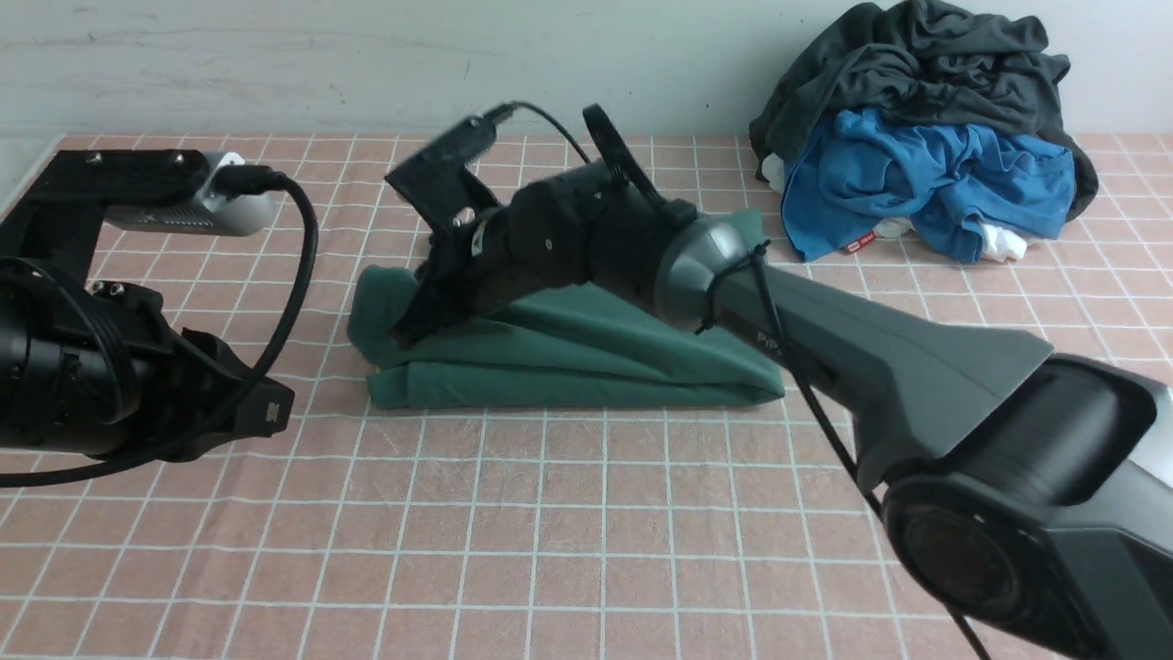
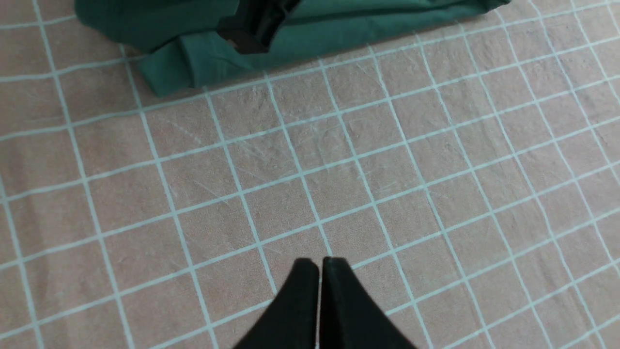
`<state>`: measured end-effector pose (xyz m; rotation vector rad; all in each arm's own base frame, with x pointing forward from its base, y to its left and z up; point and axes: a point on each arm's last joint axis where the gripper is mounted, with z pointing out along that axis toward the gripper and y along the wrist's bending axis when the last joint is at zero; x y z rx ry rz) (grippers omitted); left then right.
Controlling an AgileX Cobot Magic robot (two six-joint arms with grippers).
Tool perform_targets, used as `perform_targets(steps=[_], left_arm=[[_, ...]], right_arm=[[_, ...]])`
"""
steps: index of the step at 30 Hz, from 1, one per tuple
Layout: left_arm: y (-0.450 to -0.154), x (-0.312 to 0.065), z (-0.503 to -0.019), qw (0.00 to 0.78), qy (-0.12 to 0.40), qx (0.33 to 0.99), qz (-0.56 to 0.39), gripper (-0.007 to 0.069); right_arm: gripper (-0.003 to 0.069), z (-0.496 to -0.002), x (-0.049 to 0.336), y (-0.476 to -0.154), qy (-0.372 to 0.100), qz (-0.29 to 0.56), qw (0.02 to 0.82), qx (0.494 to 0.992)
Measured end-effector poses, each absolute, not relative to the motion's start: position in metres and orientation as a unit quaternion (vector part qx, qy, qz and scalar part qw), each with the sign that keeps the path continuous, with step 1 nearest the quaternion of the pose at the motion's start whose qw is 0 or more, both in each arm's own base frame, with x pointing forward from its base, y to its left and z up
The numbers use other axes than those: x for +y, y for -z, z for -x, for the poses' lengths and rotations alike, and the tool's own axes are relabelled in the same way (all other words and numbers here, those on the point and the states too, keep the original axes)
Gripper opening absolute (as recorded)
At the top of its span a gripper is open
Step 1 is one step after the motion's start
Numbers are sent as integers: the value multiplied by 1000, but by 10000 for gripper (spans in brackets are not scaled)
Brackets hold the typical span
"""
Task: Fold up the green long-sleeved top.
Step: Use the right arm to drag the right edge of the fabric to the left and folds it over the left edge
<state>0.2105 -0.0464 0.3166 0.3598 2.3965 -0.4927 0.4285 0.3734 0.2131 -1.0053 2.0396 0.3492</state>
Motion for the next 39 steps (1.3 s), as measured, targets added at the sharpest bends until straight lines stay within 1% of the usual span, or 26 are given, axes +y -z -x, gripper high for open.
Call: perform_targets(steps=[2,4,6,7,9,11,13,15,16,17,18,20,23,24,26,27,29,32,33,35,36,37,39], left_arm=[[-328,-47,-200,353,188,903,-156,-3],[-338,-47,-189,381,183,889,-174,-3],[-348,-47,-178,407,177,876,-192,-3],[-352,-47,-172,420,172,868,-201,-3],[-357,-47,-164,439,163,857,-213,-3],[-358,-46,-158,459,153,847,-220,-3],[-356,-45,-155,467,147,844,-220,-3],[-350,-45,-157,464,144,847,-217,-3],[-349,-45,-157,464,144,847,-217,-3],[-348,-45,-158,462,144,848,-216,-3],[-347,-44,-159,461,144,849,-215,-3],[-347,-44,-160,462,143,848,-214,-3],[-347,-44,-160,466,141,847,-213,-3],[-348,-44,-160,467,140,847,-212,-3],[-348,-44,-161,467,139,847,-213,-3],[-348,-44,-161,467,139,847,-212,-3],[-347,-44,-161,466,139,847,-212,-3],[-346,-44,-163,464,139,849,-212,-3],[-345,-44,-164,462,140,850,-211,-3],[-344,-44,-167,462,139,850,-210,-3],[-345,-44,-167,463,139,850,-210,-3],[-345,-46,-167,467,139,847,-212,-3],[-346,-49,-167,474,140,842,-217,-3]], right_arm=[[-10,-426,367,-258,-131,401,446,789],[-10,-426,358,-291,-136,389,477,776],[-10,-427,348,-311,-147,374,492,773],[-10,-428,344,-315,-154,365,494,774],[-10,-432,341,-312,-163,352,489,781],[-10,-437,340,-295,-167,345,472,794],[-6,-442,345,-267,-174,341,444,810],[6,-443,352,-230,-189,338,397,832],[8,-443,354,-225,-191,338,390,835],[22,-441,357,-213,-196,340,372,841],[39,-440,359,-208,-198,342,367,842],[74,-437,364,-206,-200,351,365,839],[169,-436,369,-214,-213,350,381,829],[216,-436,370,-220,-220,346,389,825],[288,-439,368,-232,-228,337,405,819],[314,-441,368,-238,-232,332,412,816],[334,-444,363,-246,-238,316,421,816],[314,-447,360,-247,-244,300,420,821],[281,-449,360,-243,-246,292,416,825],[183,-451,362,-227,-246,289,403,833],[174,-451,363,-225,-246,289,402,833],[99,-451,367,-207,-245,289,389,840],[27,-450,374,-184,-243,293,374,846]])
